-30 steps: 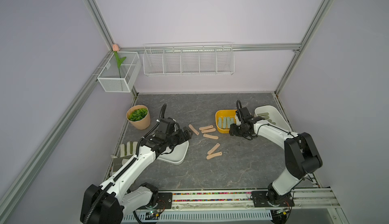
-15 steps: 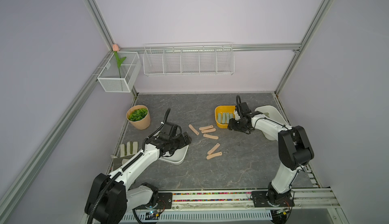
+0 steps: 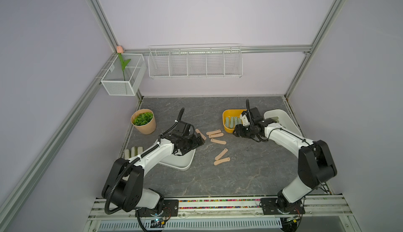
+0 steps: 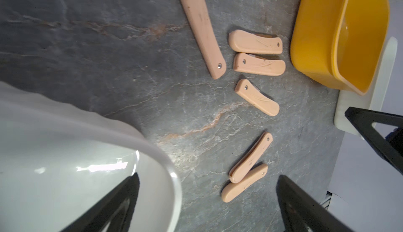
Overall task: Place the fruit knives into the storage box by color
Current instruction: Move the storage box to the center of the board.
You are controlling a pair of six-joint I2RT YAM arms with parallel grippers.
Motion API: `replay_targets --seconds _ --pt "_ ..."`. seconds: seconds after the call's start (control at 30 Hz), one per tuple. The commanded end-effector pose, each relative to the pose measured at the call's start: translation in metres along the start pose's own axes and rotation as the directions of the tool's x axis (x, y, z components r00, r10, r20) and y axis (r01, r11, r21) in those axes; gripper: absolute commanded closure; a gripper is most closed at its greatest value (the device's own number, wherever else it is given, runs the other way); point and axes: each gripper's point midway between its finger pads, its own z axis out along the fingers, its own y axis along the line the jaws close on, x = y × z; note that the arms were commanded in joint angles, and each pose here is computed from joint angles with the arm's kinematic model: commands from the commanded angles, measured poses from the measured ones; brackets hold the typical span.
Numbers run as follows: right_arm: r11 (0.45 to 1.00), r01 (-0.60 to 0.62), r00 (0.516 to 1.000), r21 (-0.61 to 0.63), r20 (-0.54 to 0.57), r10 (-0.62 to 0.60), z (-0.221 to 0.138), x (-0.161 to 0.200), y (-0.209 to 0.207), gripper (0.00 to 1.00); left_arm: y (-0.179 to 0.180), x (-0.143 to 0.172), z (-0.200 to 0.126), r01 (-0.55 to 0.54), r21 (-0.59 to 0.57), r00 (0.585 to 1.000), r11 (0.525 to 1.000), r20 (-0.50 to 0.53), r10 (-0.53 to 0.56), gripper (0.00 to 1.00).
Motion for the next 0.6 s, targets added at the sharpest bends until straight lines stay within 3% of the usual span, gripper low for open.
replay_targets --seconds 0.0,0.23,0.37,0.57 --pt "1.000 0.012 1.000 -0.019 -0.003 -0.012 -0.006 0.016 0.014 0.39 -0.036 -0.009 0.002 -0.038 0.079 0.999 0.996 0.022 0.037 0.01" --pt "0.998 0.064 0.998 -0.018 -0.022 -0.065 -0.004 0.050 0.046 0.34 -0.068 -0.026 0.000 -0.056 0.145 0.998 0.988 0.050 0.049 0.01" --pt "0.993 0.112 0.993 -0.024 -0.034 -0.113 -0.002 0.067 0.075 0.28 -0.071 -0.043 -0.025 -0.072 0.144 0.993 0.987 0.102 0.058 0.01" --pt "0.987 0.161 0.983 -0.026 -0.080 -0.163 0.015 0.075 0.121 0.15 -0.042 -0.070 -0.078 -0.010 0.164 0.977 0.986 0.213 -0.026 0.01"
